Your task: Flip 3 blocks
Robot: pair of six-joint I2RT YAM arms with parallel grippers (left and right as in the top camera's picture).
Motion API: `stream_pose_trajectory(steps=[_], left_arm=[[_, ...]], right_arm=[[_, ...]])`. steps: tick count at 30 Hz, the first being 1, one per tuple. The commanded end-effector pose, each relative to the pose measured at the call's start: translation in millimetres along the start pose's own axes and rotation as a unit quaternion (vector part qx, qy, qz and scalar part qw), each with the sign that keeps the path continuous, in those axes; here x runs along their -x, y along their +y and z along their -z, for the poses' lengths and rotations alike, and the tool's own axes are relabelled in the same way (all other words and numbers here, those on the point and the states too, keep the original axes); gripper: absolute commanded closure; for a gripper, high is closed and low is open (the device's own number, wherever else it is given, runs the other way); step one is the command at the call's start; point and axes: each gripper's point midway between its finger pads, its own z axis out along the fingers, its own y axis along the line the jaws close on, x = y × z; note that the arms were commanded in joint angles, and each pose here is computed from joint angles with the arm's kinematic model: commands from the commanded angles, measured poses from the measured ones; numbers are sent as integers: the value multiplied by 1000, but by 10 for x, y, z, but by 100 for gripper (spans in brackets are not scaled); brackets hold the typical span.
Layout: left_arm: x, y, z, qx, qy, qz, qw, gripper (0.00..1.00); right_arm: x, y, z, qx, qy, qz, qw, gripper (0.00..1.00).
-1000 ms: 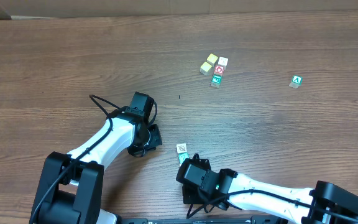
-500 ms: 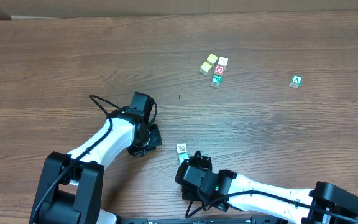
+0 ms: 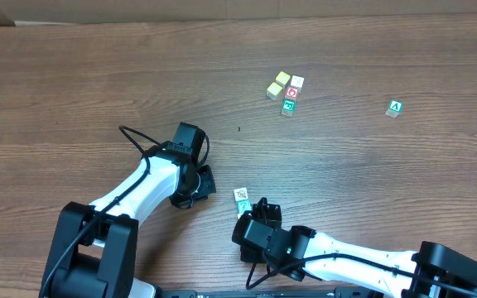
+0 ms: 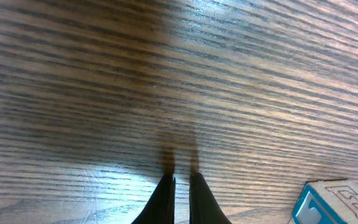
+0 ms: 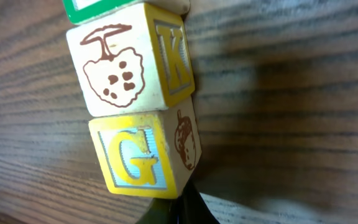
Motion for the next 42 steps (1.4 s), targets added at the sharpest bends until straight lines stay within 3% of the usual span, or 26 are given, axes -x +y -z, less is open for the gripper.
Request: stream_pose_trajectory(steps=[1, 25, 34, 37, 42], left_arm=[[-14, 5, -28, 0, 4, -6, 1000, 96], [27, 27, -27, 8, -6, -6, 1000, 96], [30, 25, -28, 7, -6, -6, 1000, 96], [17, 34, -28, 9, -4, -6, 1000, 96], [2, 35, -26, 5, 2, -7, 1000, 96]], right_arm=[[139, 118, 65, 15, -35, -7, 999, 96], [405, 266, -4, 37, -104, -12, 994, 96], [390, 333, 16, 49, -96, -5, 994, 96], [472, 491, 261, 69, -78, 14, 994, 96], [958, 545, 935, 107, -66, 9, 992, 96]])
